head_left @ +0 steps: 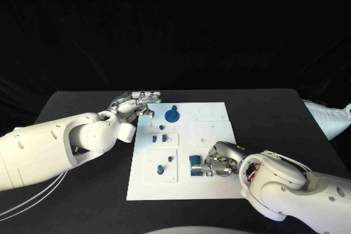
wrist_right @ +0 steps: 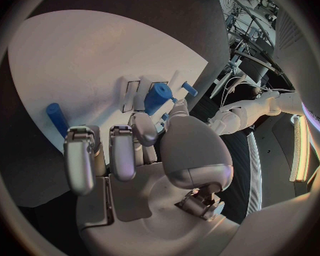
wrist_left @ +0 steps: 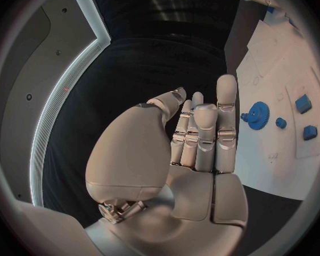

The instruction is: Assemble the parts on the task board

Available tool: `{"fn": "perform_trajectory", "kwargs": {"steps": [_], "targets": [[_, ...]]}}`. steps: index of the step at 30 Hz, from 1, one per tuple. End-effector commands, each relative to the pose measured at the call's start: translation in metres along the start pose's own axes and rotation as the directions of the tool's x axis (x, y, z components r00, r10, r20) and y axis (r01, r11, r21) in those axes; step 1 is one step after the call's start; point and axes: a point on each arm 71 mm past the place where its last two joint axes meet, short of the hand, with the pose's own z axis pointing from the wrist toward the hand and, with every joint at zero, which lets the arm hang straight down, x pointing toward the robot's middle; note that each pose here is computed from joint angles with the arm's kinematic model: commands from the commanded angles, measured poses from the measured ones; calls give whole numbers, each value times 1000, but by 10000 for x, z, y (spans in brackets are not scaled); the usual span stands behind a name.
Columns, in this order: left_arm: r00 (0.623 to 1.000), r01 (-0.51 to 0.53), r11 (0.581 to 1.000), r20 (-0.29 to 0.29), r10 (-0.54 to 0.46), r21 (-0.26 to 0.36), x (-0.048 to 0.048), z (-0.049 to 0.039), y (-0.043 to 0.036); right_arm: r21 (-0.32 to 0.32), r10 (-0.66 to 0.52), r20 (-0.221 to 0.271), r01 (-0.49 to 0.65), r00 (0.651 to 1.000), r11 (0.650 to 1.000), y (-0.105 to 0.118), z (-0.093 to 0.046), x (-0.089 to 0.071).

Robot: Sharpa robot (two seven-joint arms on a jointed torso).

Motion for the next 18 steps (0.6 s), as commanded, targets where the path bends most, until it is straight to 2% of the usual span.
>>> {"fn": "perform_trajectory", "kwargs": {"steps": [1, 10, 18], "targets": [[1000, 9, 1000, -19, -9, 4, 24, -1, -4, -9, -29, 22, 29, 999, 1000, 8, -4, -12], [1000, 9, 1000, -19, -9, 3, 22, -3, -4, -13, -62, 19, 62, 998, 998, 5, 2, -11], [1000, 9, 1000, -19, -9, 3, 22, -4, -5, 1, -98, 47, 98, 994, 995, -7, 52, -23]]}}
